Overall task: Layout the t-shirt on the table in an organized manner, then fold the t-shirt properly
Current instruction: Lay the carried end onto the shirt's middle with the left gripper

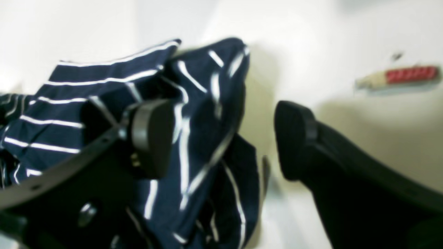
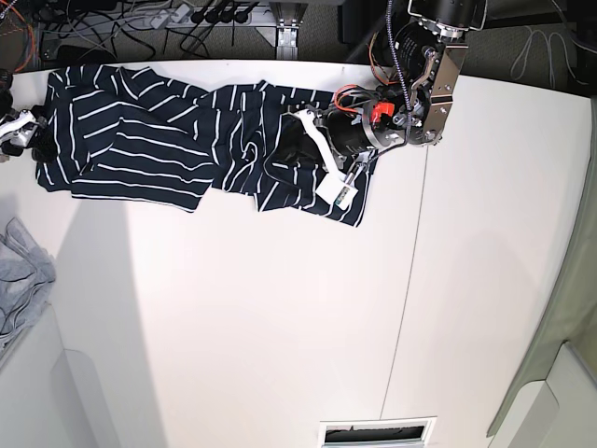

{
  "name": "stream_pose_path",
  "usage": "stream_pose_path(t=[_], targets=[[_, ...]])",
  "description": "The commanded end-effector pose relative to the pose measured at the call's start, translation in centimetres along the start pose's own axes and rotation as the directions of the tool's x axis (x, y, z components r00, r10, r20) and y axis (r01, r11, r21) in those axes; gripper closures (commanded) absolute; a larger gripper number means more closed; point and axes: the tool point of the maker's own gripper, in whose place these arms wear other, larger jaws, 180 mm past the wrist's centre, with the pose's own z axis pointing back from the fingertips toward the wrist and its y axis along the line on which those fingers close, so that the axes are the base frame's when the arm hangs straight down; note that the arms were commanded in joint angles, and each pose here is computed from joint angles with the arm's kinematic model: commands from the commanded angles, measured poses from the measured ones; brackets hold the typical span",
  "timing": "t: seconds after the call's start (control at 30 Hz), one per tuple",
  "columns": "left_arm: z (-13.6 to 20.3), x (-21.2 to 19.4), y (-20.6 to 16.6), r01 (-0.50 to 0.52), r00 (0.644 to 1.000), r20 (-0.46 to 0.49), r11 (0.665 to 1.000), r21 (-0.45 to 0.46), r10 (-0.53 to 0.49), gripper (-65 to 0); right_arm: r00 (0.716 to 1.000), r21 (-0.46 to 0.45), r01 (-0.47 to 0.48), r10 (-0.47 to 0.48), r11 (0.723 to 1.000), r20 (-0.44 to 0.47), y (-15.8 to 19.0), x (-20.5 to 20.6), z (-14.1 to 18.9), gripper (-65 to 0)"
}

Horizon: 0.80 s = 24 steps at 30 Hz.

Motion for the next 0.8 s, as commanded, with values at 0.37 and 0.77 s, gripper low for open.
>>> stream_pose_path(t=[0.37, 0.77], targets=[[-0.1, 0.5, -0.3, 0.013, 1.0, 0.007, 1.0, -0.011, -0.013, -8.6, 0.989, 0.149, 0.082, -0.062, 0.985, -0.134, 4.8, -5.1, -4.3, -44.6], [0.7, 3.8, -1.8, 0.029, 0.998, 0.062, 0.997, -0.066, -0.024, -8.6, 0.99, 0.184, 0.121, -0.104, 0.975, -0.099, 6.4, -4.8, -4.7, 0.0]])
